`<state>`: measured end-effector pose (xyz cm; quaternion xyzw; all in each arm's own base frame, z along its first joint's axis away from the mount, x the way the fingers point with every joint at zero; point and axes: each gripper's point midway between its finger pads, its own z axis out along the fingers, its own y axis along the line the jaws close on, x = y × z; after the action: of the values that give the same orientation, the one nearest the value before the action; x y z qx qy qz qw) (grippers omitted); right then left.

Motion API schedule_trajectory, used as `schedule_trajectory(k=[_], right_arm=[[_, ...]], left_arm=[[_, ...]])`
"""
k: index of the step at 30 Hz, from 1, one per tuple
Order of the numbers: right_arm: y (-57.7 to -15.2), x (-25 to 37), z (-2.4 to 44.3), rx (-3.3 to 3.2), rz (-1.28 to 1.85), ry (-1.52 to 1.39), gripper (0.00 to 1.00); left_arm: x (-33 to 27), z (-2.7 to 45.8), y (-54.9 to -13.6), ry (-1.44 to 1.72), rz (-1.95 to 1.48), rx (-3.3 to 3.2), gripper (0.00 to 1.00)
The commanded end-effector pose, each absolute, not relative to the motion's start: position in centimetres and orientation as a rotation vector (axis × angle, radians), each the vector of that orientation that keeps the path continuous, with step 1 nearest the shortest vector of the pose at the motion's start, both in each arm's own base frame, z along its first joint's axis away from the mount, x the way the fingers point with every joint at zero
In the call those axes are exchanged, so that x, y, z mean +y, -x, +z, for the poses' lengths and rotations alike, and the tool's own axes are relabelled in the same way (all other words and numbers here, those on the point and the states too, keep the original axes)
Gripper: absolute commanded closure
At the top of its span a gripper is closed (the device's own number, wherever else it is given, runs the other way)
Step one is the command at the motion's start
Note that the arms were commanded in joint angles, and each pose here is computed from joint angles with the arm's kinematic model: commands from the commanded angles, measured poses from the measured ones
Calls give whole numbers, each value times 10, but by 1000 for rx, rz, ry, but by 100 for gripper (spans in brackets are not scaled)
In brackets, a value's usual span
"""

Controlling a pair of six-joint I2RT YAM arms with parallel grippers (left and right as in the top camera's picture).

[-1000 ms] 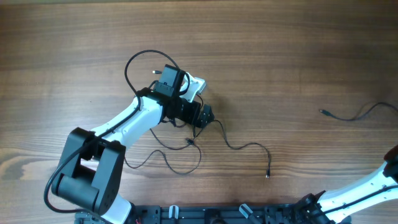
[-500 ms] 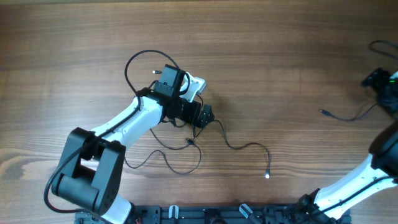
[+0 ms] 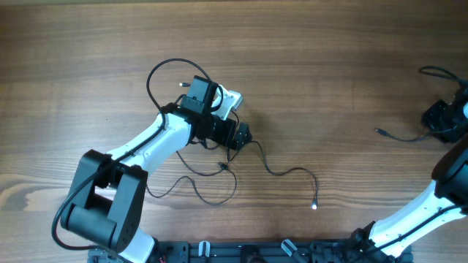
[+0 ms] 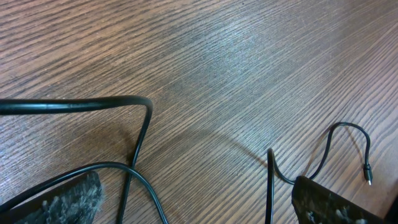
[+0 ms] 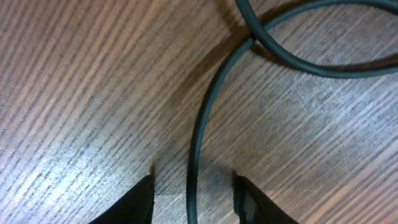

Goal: Untangle cables

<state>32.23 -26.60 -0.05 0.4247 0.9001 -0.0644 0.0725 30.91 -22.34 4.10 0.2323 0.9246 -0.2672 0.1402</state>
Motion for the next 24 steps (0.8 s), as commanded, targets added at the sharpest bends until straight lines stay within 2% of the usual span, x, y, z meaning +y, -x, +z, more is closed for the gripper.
schedule_trajectory(k=[1,2,6,10,12,19,24], right_arm=[[-315,-265,-3,2724,-221,-1304,83],[-315,-263,-4,2726,-209,-1305,96],[-322,-261,6,2735,-158,-1259,96],[-362,-251,54,2707,62,-900,96],[-366,-262,80,2667,5,-824,96],[-335,-320,145,2454,-296,-1003,96],[-284,-384,182,2239,-621,-1237,94]], left_arm=[[-230,52,-312,-678,-802,2636,0],[-230,53,-312,-678,-803,2636,0],[-230,52,-312,-678,-802,2637,0],[-230,53,-312,-678,-802,2636,0],[-230,52,-312,-677,-803,2637,0],[-230,52,-312,-678,-802,2636,0],[-230,52,-312,-678,-802,2636,0]])
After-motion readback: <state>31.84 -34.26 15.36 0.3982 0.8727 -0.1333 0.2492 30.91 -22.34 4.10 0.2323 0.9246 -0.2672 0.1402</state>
